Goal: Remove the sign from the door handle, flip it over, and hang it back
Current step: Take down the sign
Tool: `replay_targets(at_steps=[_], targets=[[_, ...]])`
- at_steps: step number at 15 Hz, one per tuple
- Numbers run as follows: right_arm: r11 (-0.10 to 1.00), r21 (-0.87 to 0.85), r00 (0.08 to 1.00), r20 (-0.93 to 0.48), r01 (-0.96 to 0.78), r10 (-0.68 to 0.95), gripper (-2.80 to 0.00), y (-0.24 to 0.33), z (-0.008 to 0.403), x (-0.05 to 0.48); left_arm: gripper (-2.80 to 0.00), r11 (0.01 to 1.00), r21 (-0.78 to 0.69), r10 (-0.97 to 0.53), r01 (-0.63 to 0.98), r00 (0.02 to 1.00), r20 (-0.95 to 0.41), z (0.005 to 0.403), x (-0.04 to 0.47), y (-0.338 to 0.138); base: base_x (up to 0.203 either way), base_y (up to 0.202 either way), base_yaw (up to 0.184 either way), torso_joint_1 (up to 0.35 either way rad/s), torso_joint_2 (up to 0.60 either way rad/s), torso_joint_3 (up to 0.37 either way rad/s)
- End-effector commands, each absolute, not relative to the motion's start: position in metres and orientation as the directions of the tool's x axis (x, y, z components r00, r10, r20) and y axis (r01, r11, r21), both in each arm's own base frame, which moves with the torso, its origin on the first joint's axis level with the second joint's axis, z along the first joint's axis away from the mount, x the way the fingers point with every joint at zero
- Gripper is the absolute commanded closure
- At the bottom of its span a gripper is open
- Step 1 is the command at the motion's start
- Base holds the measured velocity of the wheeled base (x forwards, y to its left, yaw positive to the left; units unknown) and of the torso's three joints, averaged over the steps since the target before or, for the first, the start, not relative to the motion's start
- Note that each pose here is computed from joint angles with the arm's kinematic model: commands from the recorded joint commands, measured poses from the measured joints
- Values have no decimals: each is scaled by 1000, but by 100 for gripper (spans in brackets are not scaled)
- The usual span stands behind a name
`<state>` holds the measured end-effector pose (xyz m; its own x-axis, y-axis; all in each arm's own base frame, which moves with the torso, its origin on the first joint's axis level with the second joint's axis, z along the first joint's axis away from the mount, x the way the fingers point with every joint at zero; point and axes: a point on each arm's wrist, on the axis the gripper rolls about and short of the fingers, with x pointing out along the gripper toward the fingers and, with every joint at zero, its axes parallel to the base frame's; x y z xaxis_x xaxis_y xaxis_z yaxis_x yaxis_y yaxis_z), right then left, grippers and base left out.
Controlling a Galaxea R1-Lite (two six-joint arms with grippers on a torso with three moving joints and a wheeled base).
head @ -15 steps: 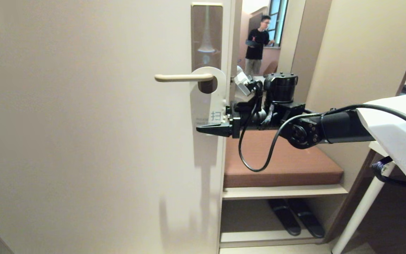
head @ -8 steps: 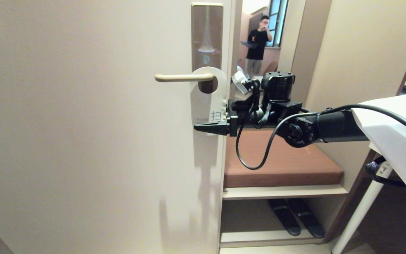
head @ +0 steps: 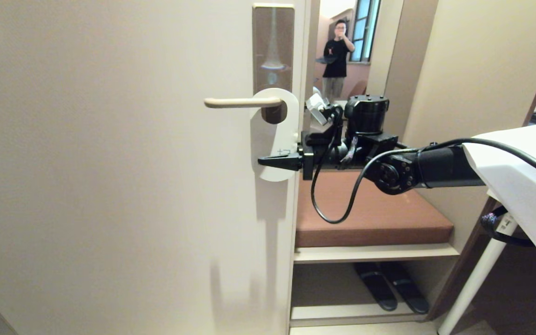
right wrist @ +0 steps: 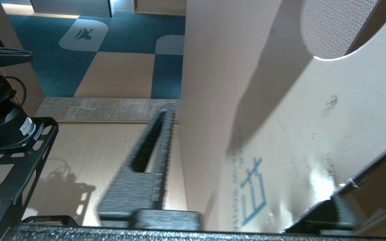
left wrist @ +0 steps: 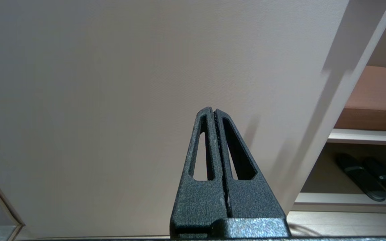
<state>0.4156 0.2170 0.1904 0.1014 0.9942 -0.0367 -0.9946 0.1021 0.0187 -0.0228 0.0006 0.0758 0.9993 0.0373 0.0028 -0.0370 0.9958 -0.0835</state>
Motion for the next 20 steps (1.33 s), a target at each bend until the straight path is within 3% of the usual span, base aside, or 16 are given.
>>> replay_targets(at_steps=[1, 10, 14, 20], targets=[[97, 13, 97, -35, -995, 995, 0, 217, 191, 415, 0, 996, -84, 40, -39, 999, 3, 76, -23, 1, 0, 0, 0, 0, 0, 0], [107, 5, 107, -37, -994, 994, 0, 217, 191, 414, 0, 996, -84, 38, -38, 999, 3, 76, -23, 1, 0, 0, 0, 0, 0, 0], [197, -2, 197, -45, -980, 979, 0, 225, 190, 411, 0, 996, -84, 39, -39, 999, 3, 76, -23, 1, 0, 0, 0, 0, 0, 0], [233, -2, 233, -55, -972, 971, 0, 240, 192, 398, 0, 996, -84, 40, -39, 999, 3, 76, -23, 1, 0, 0, 0, 0, 0, 0]])
